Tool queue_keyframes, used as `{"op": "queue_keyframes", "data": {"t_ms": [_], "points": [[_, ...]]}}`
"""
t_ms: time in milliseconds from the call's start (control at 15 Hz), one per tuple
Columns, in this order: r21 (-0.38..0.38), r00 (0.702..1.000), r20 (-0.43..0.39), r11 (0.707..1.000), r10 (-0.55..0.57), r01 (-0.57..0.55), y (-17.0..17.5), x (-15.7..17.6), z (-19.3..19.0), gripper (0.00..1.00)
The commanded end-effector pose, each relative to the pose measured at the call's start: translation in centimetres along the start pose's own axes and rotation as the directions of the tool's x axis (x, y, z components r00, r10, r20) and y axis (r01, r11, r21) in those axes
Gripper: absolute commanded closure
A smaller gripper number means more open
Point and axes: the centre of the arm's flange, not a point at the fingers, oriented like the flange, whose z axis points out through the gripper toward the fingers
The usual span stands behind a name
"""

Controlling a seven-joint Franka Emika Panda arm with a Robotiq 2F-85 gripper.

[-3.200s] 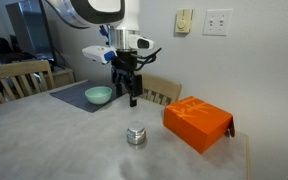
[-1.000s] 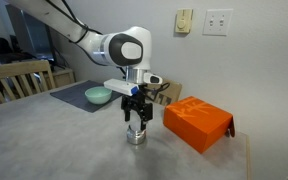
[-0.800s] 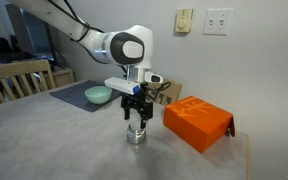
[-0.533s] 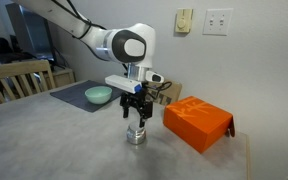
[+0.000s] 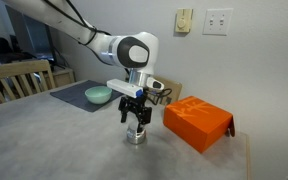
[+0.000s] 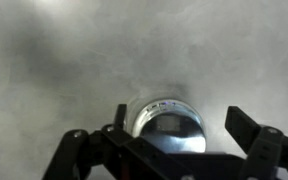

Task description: Take the lid off the bottle and put it on the table

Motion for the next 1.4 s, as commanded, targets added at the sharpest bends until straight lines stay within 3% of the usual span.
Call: {"op": "queue_keyframes", "data": {"t_ms": [0, 333, 467, 533, 600, 667, 733, 800, 933, 1333], "points": [[0.006, 0.999, 0.046, 1.0, -0.01, 0.01, 0.3, 1.6, 0.8, 0.0], [0.007, 0.998, 0.058, 1.0, -0.013, 0.012, 0.3, 2.0, 1.5, 0.0], [0.007, 0.998, 0.056, 1.0, -0.013, 0.012, 0.3, 2.0, 1.6, 0.16], [0.006, 0.998, 0.054, 1.0, -0.013, 0.013, 0.3, 2.0, 1.7, 0.29], [0.007, 0.999, 0.053, 1.0, -0.013, 0.013, 0.4, 2.0, 1.7, 0.3], [0.007, 0.999, 0.051, 1.0, -0.012, 0.012, 0.4, 1.9, 1.6, 0.29], [0.006, 0.999, 0.049, 1.0, -0.012, 0.012, 0.4, 1.9, 1.6, 0.21], [0.004, 0.999, 0.044, 1.0, -0.011, 0.01, 0.4, 1.8, 1.5, 0.07], [0.002, 0.999, 0.032, 1.0, -0.01, 0.01, 0.5, 1.8, 1.2, 0.01], [0.007, 1.0, 0.008, 1.0, -0.013, 0.013, 0.8, 2.2, 0.1, 0.0]]}}
